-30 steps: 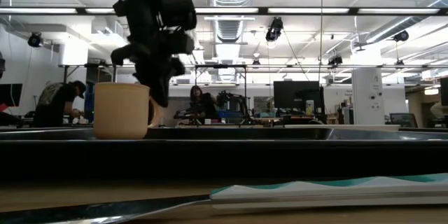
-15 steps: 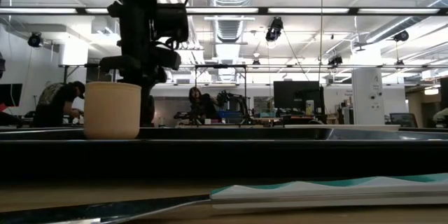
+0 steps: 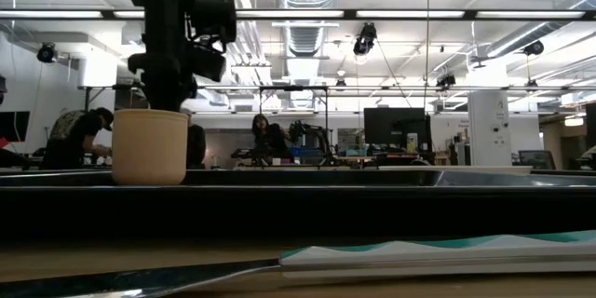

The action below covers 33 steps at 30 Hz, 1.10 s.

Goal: Set up tray
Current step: Put the mug on the tray

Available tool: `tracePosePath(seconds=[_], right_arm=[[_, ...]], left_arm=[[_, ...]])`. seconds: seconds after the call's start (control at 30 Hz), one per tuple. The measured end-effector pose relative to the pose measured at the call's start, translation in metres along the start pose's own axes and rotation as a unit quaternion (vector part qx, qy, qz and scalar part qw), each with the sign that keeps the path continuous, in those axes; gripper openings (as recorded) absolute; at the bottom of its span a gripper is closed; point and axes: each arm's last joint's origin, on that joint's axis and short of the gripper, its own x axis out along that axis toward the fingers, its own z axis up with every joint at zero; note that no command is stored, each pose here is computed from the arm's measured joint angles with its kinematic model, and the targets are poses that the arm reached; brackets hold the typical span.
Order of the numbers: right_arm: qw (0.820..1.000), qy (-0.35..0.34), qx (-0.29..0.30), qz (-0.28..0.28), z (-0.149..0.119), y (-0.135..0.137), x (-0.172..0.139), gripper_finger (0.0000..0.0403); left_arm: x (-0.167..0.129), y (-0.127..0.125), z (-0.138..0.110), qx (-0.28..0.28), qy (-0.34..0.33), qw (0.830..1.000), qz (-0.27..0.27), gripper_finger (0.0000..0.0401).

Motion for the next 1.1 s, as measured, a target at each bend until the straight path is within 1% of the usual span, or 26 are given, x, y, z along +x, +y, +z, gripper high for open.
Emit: tracePosePath(seconds=[0.17, 0.27, 0.33, 0.47, 0.53, 0.63, 0.77, 0.87, 0.93, 1.03, 1.1], right_arm=[[1.000, 0.000, -0.013, 0.000, 0.000, 0.000, 0.000, 0.0130], [1.000, 0.000, -0.016, 0.001, 0.000, 0.000, 0.000, 0.0128], [1.000, 0.000, -0.017, 0.001, 0.000, 0.000, 0.000, 0.0127], [1.000, 0.000, -0.017, 0.001, 0.000, 0.000, 0.000, 0.0125], [1.000, 0.001, -0.017, 0.002, 0.000, 0.000, 0.000, 0.0126], [1.000, -0.001, -0.013, 0.003, 0.000, 0.000, 0.000, 0.0128], [1.000, -0.002, -0.010, 0.004, 0.000, 0.001, 0.000, 0.0129], [1.000, -0.001, -0.006, 0.006, 0.000, 0.001, 0.000, 0.0128], [1.000, -0.001, -0.006, 0.006, 0.000, 0.001, 0.000, 0.0127], [1.000, -0.001, -0.001, 0.006, 0.000, 0.001, 0.000, 0.0129], [1.000, -0.001, 0.001, 0.006, 0.000, 0.001, 0.000, 0.0129]], left_arm=[[0.002, -0.001, -0.009, -0.024, 0.012, 1.000, -0.006, 0.0000], [0.002, -0.001, -0.012, -0.028, 0.013, 0.999, -0.008, 0.0000], [-0.003, 0.000, -0.009, -0.028, 0.002, 1.000, -0.002, 0.0000], [-0.024, 0.003, 0.002, -0.028, -0.046, 0.998, 0.022, 0.0000], [-0.028, 0.004, 0.005, -0.029, -0.063, 0.997, 0.026, 0.0000], [-0.021, 0.005, 0.003, -0.028, -0.048, 0.998, 0.026, 0.0000], [0.003, 0.004, -0.013, -0.041, -0.006, 0.999, 0.023, 0.0000], [0.013, 0.003, -0.024, -0.064, 0.010, 0.998, -0.012, 0.0000], [0.016, 0.002, -0.029, -0.080, 0.009, 0.996, -0.029, 0.0000], [0.016, -0.002, -0.038, -0.104, 0.013, 0.994, -0.031, 0.0000], [0.010, -0.003, -0.041, -0.120, -0.001, 0.992, -0.034, 0.0000]])
